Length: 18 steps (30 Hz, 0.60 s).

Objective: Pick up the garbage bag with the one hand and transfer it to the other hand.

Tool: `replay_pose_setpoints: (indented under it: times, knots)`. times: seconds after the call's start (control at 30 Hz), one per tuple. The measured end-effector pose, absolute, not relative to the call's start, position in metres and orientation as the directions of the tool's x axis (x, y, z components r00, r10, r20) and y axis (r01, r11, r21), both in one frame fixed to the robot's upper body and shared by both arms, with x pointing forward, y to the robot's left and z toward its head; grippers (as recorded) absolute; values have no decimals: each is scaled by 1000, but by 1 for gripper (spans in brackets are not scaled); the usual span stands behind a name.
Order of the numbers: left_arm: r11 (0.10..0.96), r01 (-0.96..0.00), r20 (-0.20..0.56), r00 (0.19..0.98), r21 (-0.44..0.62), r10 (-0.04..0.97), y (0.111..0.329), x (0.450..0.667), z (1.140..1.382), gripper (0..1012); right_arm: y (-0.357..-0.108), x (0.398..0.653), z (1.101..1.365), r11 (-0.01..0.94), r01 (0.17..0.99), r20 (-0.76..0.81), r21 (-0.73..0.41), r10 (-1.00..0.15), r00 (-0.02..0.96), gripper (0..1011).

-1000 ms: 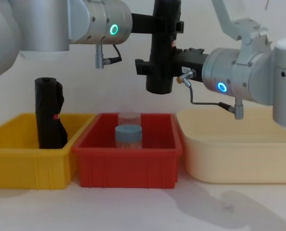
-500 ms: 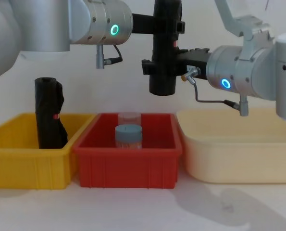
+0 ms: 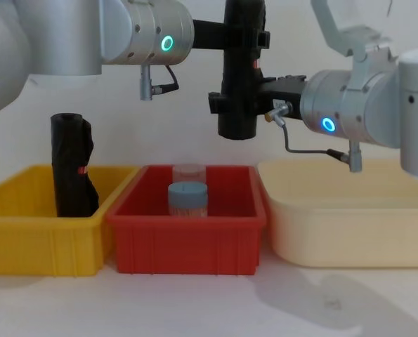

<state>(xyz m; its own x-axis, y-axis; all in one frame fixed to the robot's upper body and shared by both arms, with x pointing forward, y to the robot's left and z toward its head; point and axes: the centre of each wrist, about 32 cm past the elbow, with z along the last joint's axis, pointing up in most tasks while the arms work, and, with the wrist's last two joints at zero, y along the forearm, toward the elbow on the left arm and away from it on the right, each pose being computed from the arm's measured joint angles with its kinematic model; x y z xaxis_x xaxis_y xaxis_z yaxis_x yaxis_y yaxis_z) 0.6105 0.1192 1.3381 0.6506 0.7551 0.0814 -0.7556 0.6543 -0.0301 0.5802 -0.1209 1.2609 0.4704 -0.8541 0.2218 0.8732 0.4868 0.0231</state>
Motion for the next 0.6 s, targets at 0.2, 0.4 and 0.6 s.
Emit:
replay_pose_setpoints:
  times: [0.2,0.4,0.6]
  knots:
    - [654,-756,81,650,-30,755,119,610,1338,358,-120,589,1250,484,875,221,22,-856,468,1000]
    - [654,-756,82,650,-30,755,119,610,1338,358,-117,601,1239,480,877,217,22,-858,465,999]
    - [654,-756,82,650,-30,755,119,610,1338,358,-115,607,1234,478,878,212,29,-861,462,1000]
